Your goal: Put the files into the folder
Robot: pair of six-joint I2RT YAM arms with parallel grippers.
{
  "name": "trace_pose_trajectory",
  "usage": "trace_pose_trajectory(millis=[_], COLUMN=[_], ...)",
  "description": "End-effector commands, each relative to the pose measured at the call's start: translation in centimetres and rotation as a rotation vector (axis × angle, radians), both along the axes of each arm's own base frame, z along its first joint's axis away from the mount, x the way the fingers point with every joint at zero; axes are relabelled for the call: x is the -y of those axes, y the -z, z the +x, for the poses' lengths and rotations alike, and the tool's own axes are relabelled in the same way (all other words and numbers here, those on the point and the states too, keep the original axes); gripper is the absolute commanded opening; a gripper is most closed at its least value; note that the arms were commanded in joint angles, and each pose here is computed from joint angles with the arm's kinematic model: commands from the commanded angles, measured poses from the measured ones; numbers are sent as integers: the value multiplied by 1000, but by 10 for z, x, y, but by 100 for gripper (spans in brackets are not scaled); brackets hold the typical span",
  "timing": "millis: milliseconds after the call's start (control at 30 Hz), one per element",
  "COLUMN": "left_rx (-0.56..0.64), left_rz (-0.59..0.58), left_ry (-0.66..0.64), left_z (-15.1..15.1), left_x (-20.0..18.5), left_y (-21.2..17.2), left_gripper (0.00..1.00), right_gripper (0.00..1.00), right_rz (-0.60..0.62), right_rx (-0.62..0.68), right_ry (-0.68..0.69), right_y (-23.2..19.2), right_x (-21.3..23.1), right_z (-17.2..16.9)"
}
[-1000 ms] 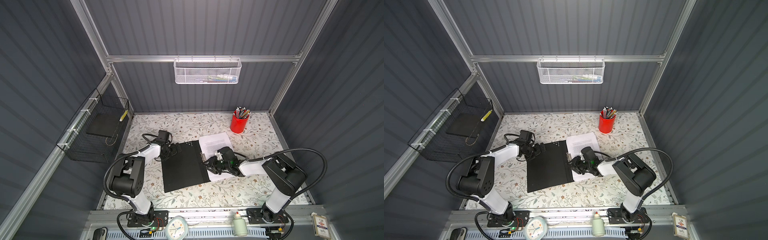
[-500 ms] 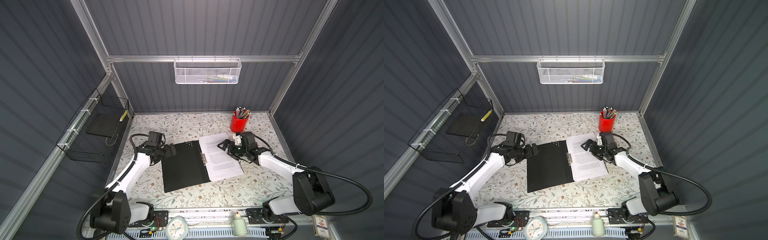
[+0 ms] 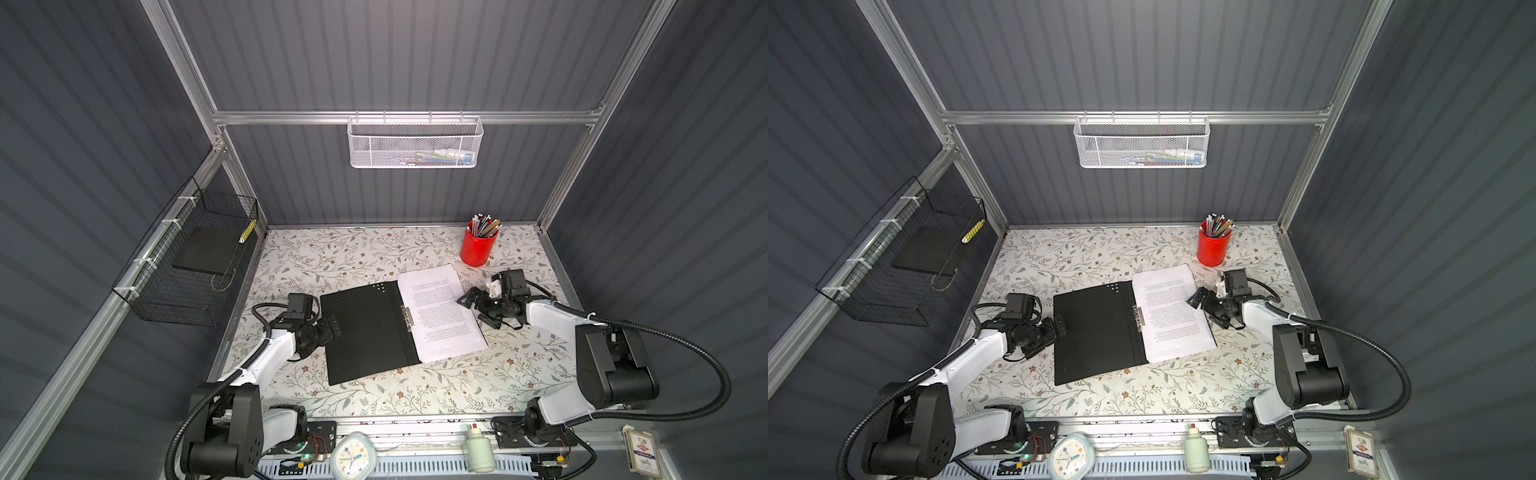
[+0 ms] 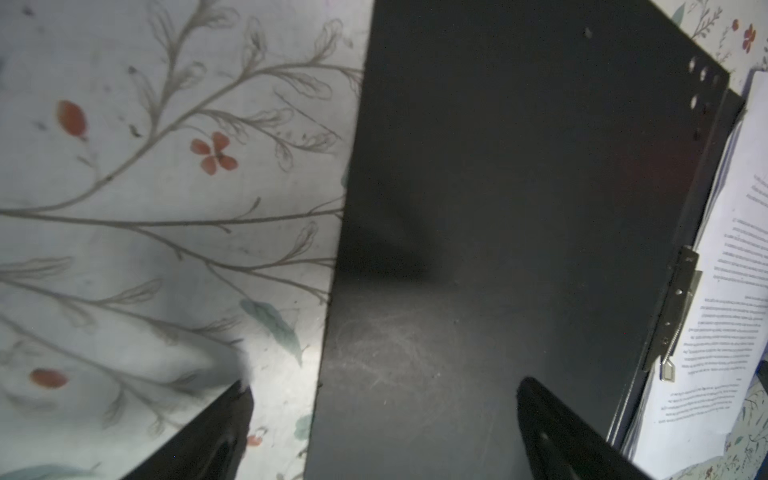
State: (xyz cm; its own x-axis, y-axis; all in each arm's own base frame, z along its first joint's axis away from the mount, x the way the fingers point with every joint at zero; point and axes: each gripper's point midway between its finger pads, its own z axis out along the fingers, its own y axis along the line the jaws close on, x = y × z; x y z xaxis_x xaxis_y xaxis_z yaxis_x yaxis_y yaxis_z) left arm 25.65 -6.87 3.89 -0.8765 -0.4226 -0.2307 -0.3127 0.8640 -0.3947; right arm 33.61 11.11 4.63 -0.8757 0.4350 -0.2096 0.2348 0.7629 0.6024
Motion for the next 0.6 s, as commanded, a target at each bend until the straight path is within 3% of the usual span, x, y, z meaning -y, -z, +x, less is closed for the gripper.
trace_pose_trajectory(millis=[0, 367, 567], left_rx=[43, 24, 224], left_rz=[-58, -188, -254], left_ry=[1, 41, 51], left_z=[6, 9, 33], left_x=[8, 30, 38], left_y=[1, 21, -34], left_gripper=[100, 100, 100], right_gripper=[99, 99, 99], right_rz=[15, 132, 131], right_rx=[-1, -32, -43], right_ry=[-24, -69, -94], right_y=[6, 16, 20], right_x=[0, -19, -28], right_z=[-1, -1, -7])
